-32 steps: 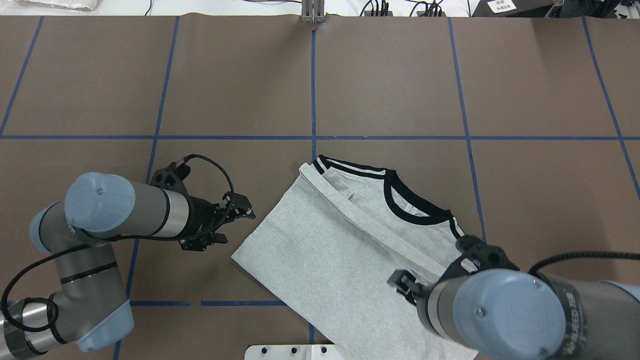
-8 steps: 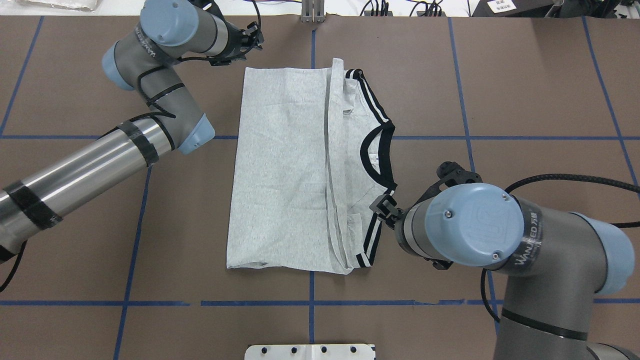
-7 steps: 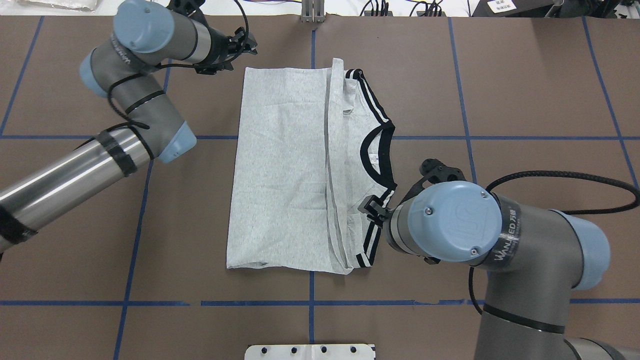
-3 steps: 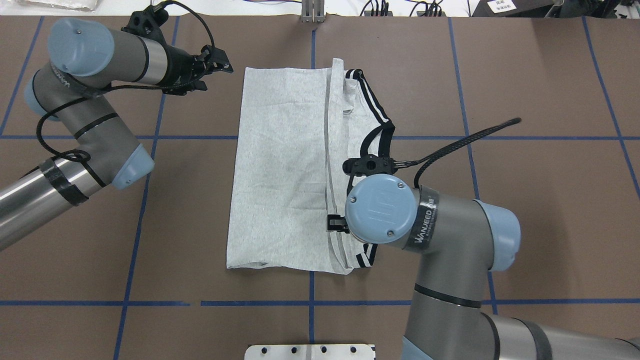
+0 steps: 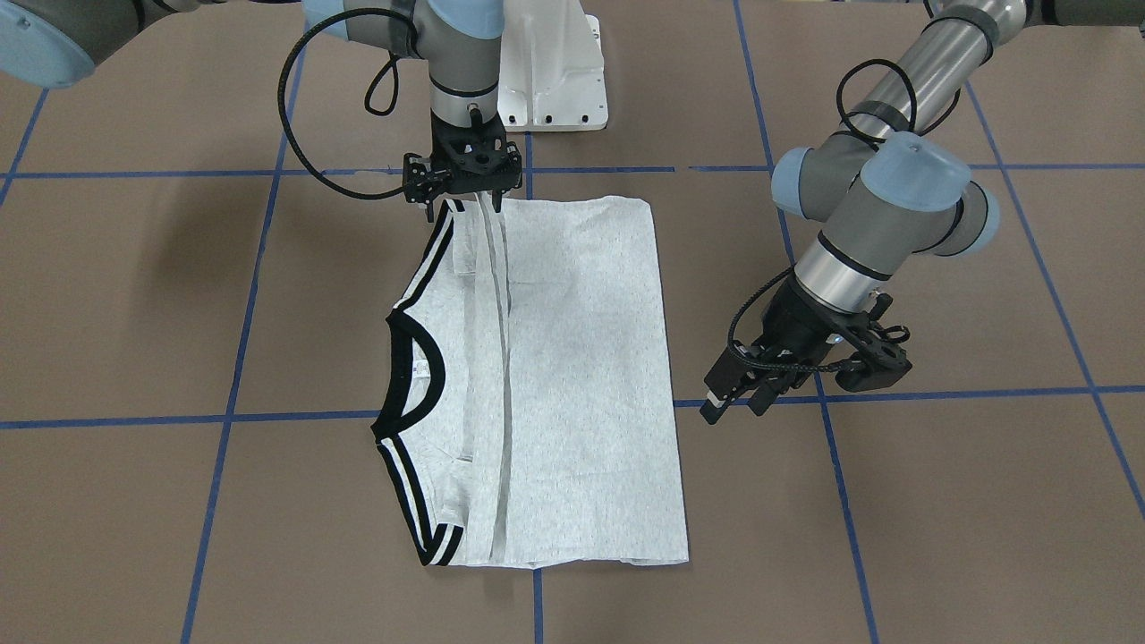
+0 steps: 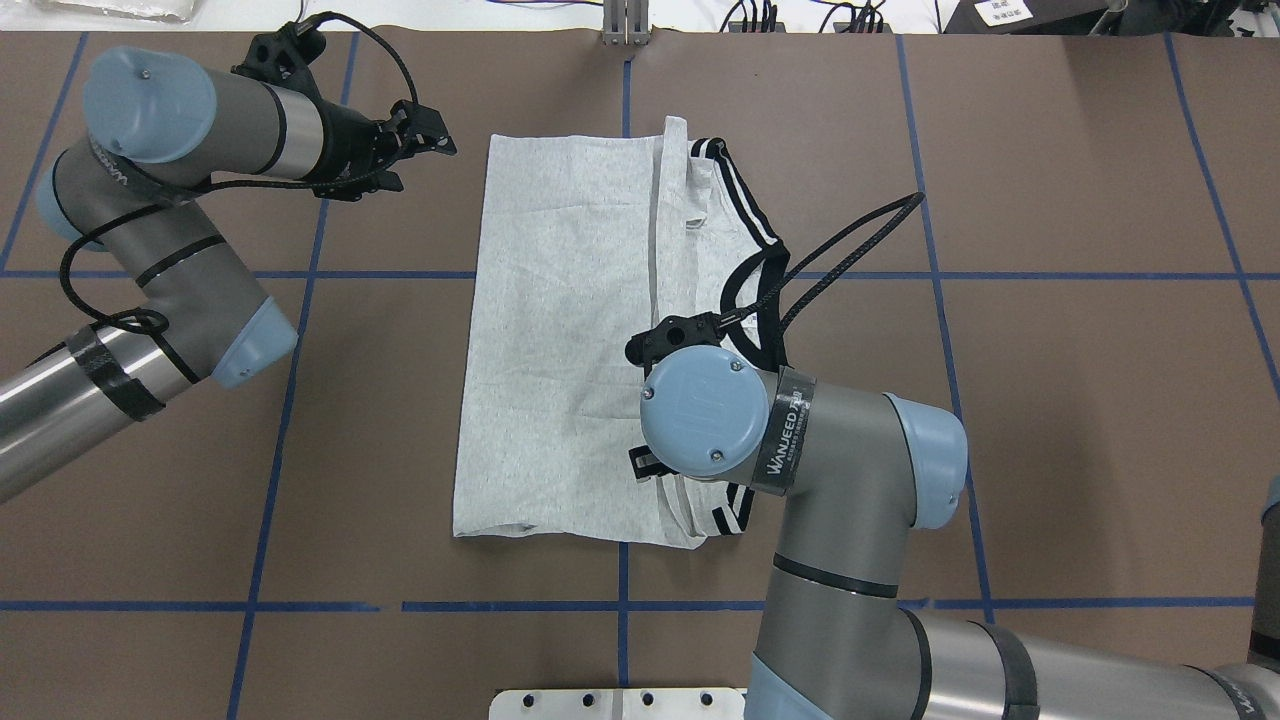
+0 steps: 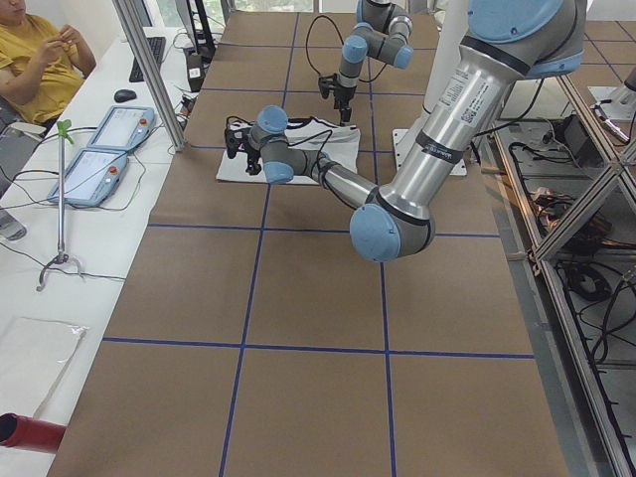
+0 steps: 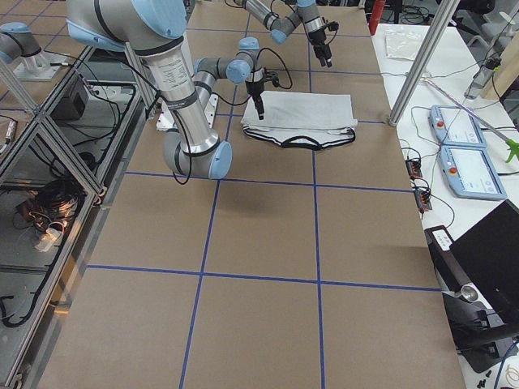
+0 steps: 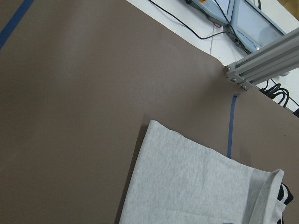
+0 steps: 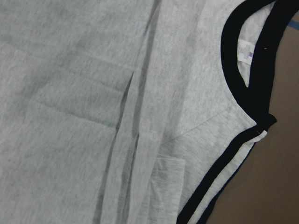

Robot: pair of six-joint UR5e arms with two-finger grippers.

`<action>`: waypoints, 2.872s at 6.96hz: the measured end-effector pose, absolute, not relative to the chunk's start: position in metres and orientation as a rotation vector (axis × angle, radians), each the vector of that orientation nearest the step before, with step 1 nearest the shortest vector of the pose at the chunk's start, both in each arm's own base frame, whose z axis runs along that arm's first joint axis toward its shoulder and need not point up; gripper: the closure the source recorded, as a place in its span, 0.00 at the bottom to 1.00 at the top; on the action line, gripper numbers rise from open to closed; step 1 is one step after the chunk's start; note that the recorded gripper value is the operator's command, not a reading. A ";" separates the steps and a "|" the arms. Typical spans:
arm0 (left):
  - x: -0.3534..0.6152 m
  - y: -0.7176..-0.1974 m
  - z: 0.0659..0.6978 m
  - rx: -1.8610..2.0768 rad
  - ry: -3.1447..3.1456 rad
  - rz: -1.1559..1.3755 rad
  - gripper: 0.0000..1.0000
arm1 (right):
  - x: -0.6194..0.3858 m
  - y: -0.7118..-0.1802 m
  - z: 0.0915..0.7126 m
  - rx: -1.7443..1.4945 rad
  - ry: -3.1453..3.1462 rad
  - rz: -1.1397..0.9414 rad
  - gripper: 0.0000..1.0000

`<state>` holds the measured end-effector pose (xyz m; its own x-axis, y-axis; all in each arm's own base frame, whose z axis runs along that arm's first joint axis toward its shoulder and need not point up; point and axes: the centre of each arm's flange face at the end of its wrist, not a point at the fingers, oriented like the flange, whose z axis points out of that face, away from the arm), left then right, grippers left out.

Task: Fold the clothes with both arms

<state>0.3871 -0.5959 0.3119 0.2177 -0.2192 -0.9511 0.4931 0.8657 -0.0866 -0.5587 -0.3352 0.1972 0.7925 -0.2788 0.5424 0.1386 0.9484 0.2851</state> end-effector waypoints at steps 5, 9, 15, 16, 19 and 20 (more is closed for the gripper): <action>0.387 -0.590 0.325 0.245 1.251 -0.501 0.11 | -0.612 -0.331 0.209 0.253 -0.530 -0.345 0.00; 0.387 -0.590 0.324 0.245 1.254 -0.503 0.11 | -0.620 -0.315 0.220 0.242 -0.512 -0.369 0.00; 0.385 -0.588 0.318 0.245 1.260 -0.504 0.11 | -0.551 -0.326 0.274 0.273 -0.469 -0.406 0.00; 0.385 -0.587 0.317 0.246 1.262 -0.504 0.11 | -0.532 -0.325 0.282 0.280 -0.468 -0.415 0.00; 0.383 -0.586 0.313 0.250 1.269 -0.501 0.11 | -0.525 -0.318 0.256 0.236 -0.587 -0.144 0.00; 0.383 -0.586 0.312 0.251 1.270 -0.501 0.11 | -0.534 -0.310 0.247 0.190 -0.678 0.038 0.00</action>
